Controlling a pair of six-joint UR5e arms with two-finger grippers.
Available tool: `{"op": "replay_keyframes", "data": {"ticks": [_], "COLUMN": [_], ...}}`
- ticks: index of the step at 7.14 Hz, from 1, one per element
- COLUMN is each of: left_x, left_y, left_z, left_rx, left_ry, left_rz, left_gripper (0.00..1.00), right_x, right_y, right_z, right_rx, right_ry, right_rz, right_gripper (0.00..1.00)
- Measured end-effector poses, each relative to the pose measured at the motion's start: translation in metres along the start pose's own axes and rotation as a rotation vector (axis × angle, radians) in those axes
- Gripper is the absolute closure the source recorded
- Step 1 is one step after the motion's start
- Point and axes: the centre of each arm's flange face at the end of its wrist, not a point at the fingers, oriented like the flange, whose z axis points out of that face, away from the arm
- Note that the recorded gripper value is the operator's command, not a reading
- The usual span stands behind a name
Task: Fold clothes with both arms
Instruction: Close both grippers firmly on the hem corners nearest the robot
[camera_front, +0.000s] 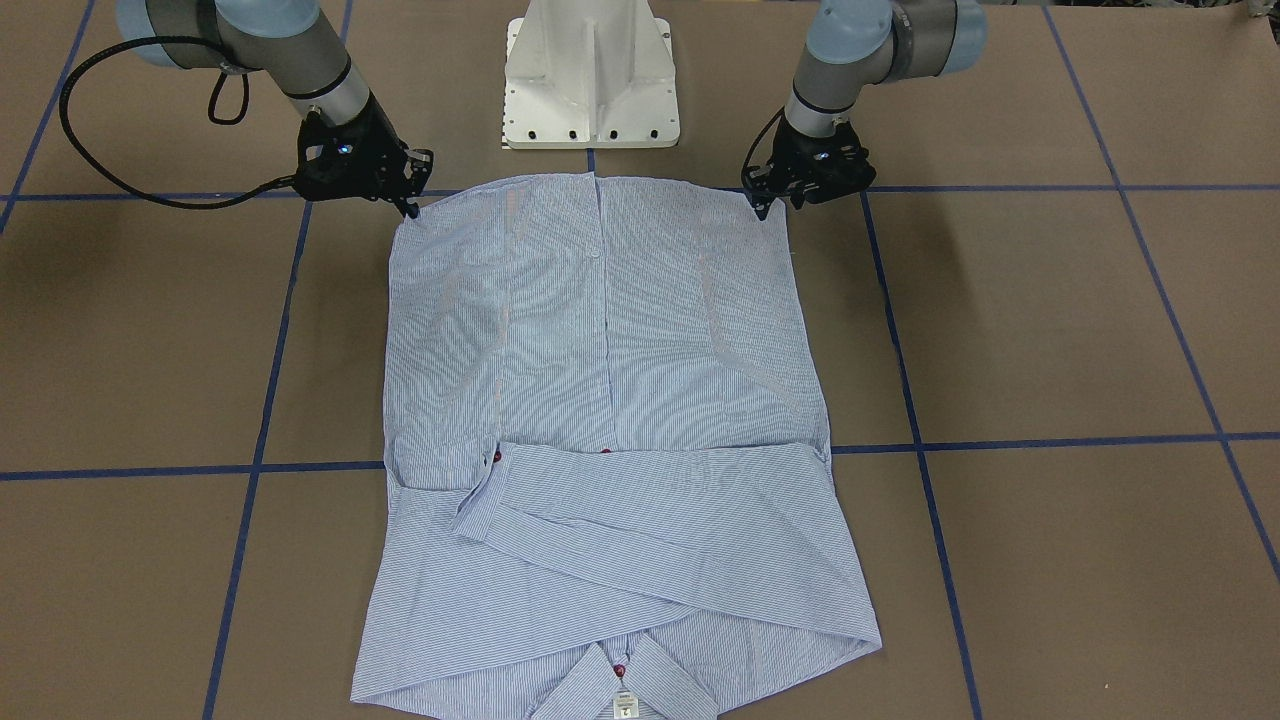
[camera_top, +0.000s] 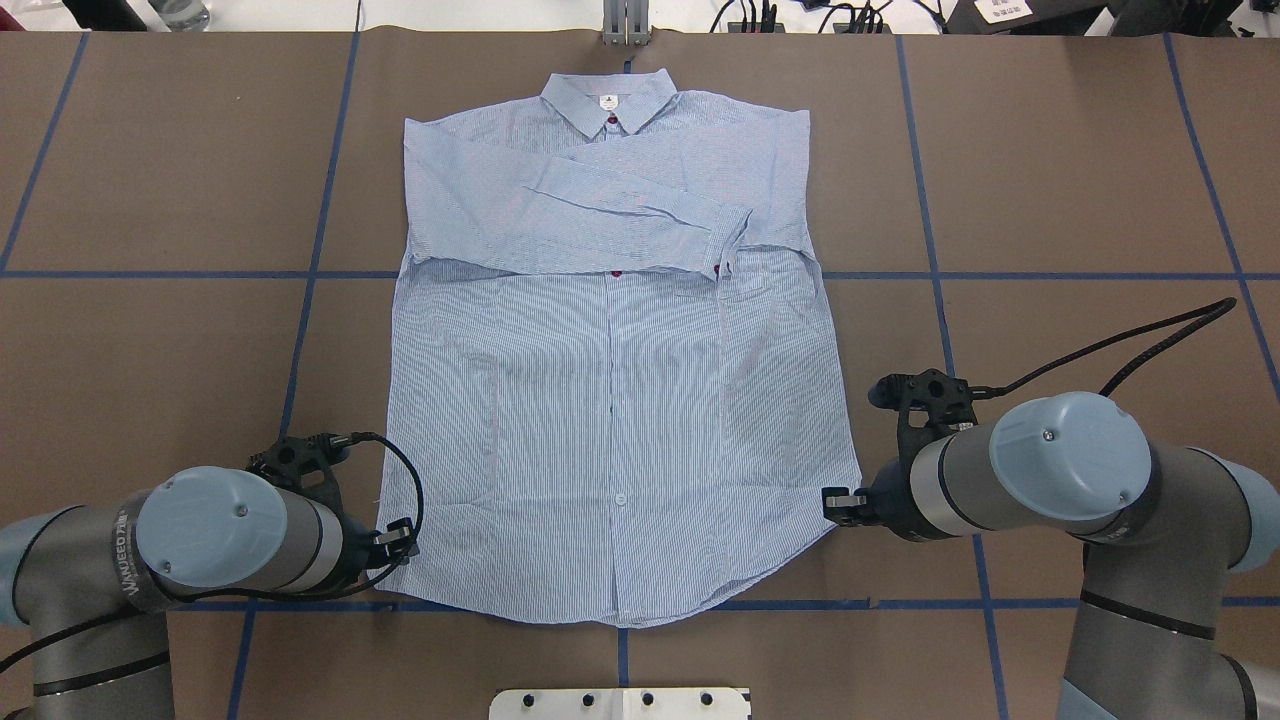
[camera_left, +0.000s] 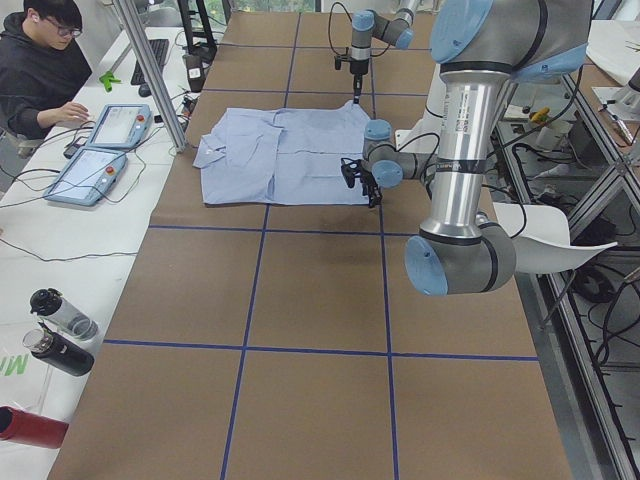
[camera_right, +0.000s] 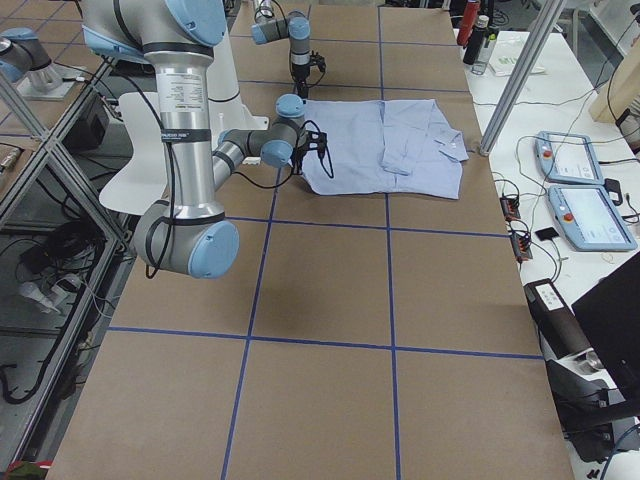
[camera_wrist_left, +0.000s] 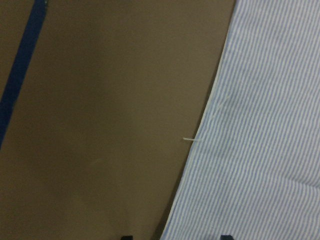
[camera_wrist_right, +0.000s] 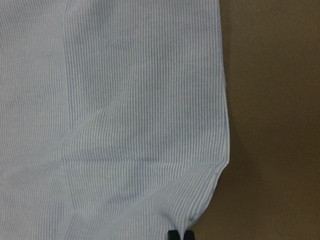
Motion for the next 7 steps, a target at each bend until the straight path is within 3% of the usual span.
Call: {"op": "replay_keyframes", "data": {"ticks": [3,5,7], "left_x": [0.0014,0.0013,0.001], "left_y": [0.0018,0.0022,0.002], "left_z": [0.0,0.0002,0.0005], "left_rx": [-0.002,-0.003,-0.002], "left_ry": [0.002,0.001,0.001], "left_rz": [0.002,0.003,0.003], "left_gripper": [0.71,0.79,0.8], "right_x": [0.0012,0.002,0.003], "right_y": [-0.0007,-0.0019,-0.0041], "right_z": [0.0002,0.0001,-0.0012], "right_rx": [0.001,0.002,0.001], "right_ry": [0.002,0.004,0.003], "right_rz": [0.002,0.004,0.008], "right_gripper": [1.0,1.0,1.0]}}
